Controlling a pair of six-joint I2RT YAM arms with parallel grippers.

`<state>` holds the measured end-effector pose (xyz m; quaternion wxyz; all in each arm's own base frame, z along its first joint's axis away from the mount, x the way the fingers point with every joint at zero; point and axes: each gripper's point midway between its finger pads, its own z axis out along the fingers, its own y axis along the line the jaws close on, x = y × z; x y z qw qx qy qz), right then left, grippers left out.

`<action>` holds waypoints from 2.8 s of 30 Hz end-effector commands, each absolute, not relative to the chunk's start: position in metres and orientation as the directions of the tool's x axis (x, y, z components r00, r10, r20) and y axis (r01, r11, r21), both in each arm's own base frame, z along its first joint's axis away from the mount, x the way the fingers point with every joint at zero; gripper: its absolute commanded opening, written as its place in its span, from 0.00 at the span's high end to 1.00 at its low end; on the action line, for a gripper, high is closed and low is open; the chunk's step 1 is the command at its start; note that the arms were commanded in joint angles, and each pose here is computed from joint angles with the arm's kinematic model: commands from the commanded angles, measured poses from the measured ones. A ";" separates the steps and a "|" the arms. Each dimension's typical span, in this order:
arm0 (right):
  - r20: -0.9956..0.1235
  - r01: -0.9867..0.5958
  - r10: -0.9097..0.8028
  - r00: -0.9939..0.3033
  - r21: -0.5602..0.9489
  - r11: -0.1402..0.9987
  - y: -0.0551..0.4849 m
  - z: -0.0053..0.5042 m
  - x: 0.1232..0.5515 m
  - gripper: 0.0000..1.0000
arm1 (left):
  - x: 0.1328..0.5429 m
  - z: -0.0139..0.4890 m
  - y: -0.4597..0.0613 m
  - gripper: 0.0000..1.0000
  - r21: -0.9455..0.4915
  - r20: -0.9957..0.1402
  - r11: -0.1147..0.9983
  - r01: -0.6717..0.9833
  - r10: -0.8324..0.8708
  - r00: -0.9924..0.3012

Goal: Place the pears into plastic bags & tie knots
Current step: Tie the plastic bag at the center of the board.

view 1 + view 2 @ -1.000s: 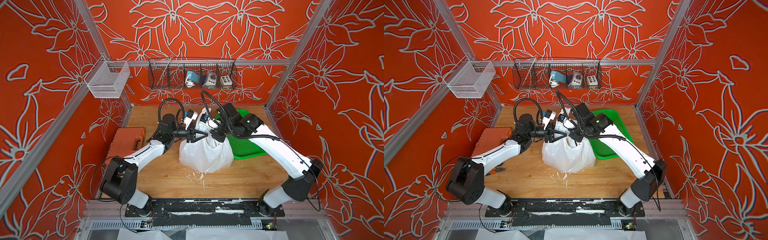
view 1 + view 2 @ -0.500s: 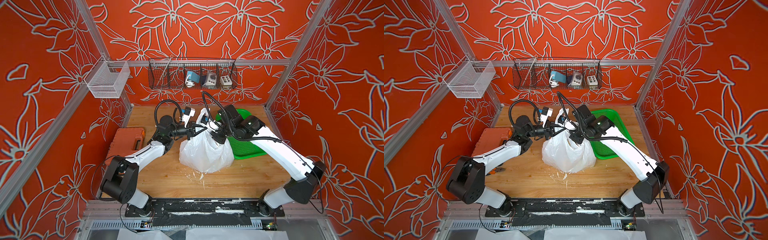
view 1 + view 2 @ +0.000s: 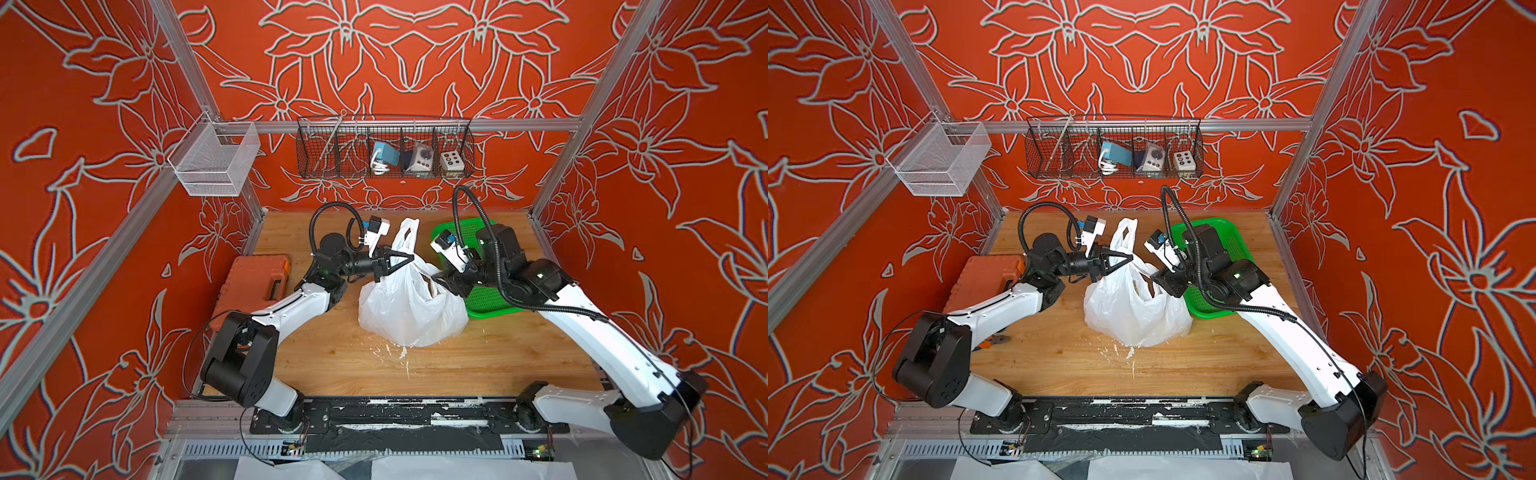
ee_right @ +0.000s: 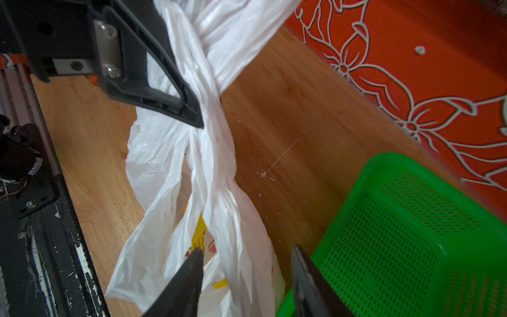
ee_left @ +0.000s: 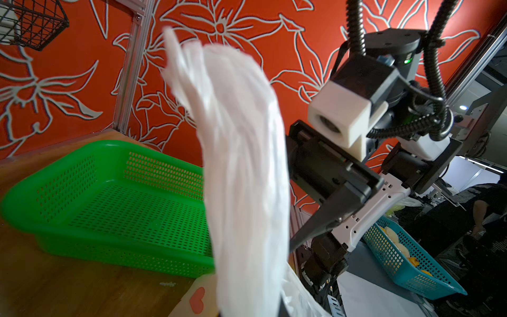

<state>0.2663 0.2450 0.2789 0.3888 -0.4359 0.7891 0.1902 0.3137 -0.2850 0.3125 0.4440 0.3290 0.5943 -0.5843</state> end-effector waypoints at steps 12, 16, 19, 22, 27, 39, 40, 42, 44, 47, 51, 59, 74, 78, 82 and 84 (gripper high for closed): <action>-0.863 -0.770 -0.396 -0.314 -0.013 0.638 0.237 0.305 0.299 1.00 | 0.299 0.311 -0.283 1.00 -0.379 -0.922 0.068 0.923 -0.116 -0.370; -0.909 -0.713 -0.307 -0.282 -0.016 0.701 0.224 0.322 0.302 1.00 | 0.297 0.302 -0.282 1.00 -0.393 -0.917 0.078 0.916 -0.109 -0.384; -0.928 -0.688 -0.259 -0.269 -0.004 0.726 0.219 0.326 0.301 1.00 | 0.296 0.296 -0.281 1.00 -0.400 -0.914 0.085 0.912 -0.101 -0.392; -0.933 -0.710 -0.236 -0.270 0.028 0.704 0.225 0.324 0.296 1.00 | 0.296 0.292 -0.282 1.00 -0.402 -0.914 0.083 0.912 -0.093 -0.394; -0.915 -0.753 -0.260 -0.309 0.068 0.654 0.237 0.312 0.292 1.00 | 0.297 0.299 -0.284 1.00 -0.392 -0.919 0.068 0.917 -0.080 -0.387; -0.867 -0.801 -0.362 -0.342 0.067 0.595 0.246 0.292 0.284 1.00 | 0.292 0.297 -0.285 0.54 -0.378 -0.926 0.071 0.923 -0.011 -0.378; -0.863 -0.801 -0.370 -0.344 0.064 0.596 0.246 0.291 0.284 1.00 | 0.291 0.296 -0.284 0.50 -0.378 -0.925 0.080 0.922 -0.009 -0.379; -0.854 -0.800 -0.385 -0.351 0.060 0.597 0.246 0.287 0.285 1.00 | 0.288 0.294 -0.280 0.39 -0.379 -0.925 0.108 0.919 -0.016 -0.379; -0.846 -0.802 -0.400 -0.353 0.053 0.594 0.247 0.284 0.284 1.00 | 0.285 0.295 -0.277 0.31 -0.368 -0.929 0.132 0.920 -0.027 -0.368; -0.838 -0.812 -0.426 -0.341 0.034 0.583 0.252 0.281 0.280 1.00 | 0.284 0.299 -0.274 0.26 -0.356 -0.934 0.153 0.922 -0.038 -0.355; -0.824 -0.825 -0.468 -0.318 -0.002 0.564 0.259 0.279 0.273 1.00 | 0.288 0.301 -0.276 0.26 -0.359 -0.933 0.154 0.921 -0.030 -0.358; -0.812 -0.835 -0.510 -0.285 -0.052 0.548 0.269 0.285 0.271 1.00 | 0.292 0.303 -0.281 0.35 -0.357 -0.934 0.125 0.926 -0.019 -0.357; -0.816 -0.828 -0.521 -0.252 -0.098 0.553 0.275 0.298 0.280 1.00 | 0.290 0.306 -0.280 0.78 -0.333 -0.943 0.108 0.937 -0.027 -0.332; -0.819 -0.817 -0.517 -0.249 -0.109 0.566 0.273 0.302 0.283 1.00 | 0.290 0.308 -0.280 0.89 -0.326 -0.945 0.110 0.939 -0.036 -0.324; -0.834 -0.788 -0.493 -0.247 -0.124 0.604 0.258 0.320 0.277 0.54 | 0.292 0.308 -0.280 1.00 -0.323 -0.946 0.119 0.939 -0.038 -0.321; -0.855 -0.795 -0.464 -0.229 -0.111 0.597 0.251 0.337 0.262 0.44 | 0.293 0.306 -0.280 1.00 -0.326 -0.945 0.123 0.937 -0.037 -0.324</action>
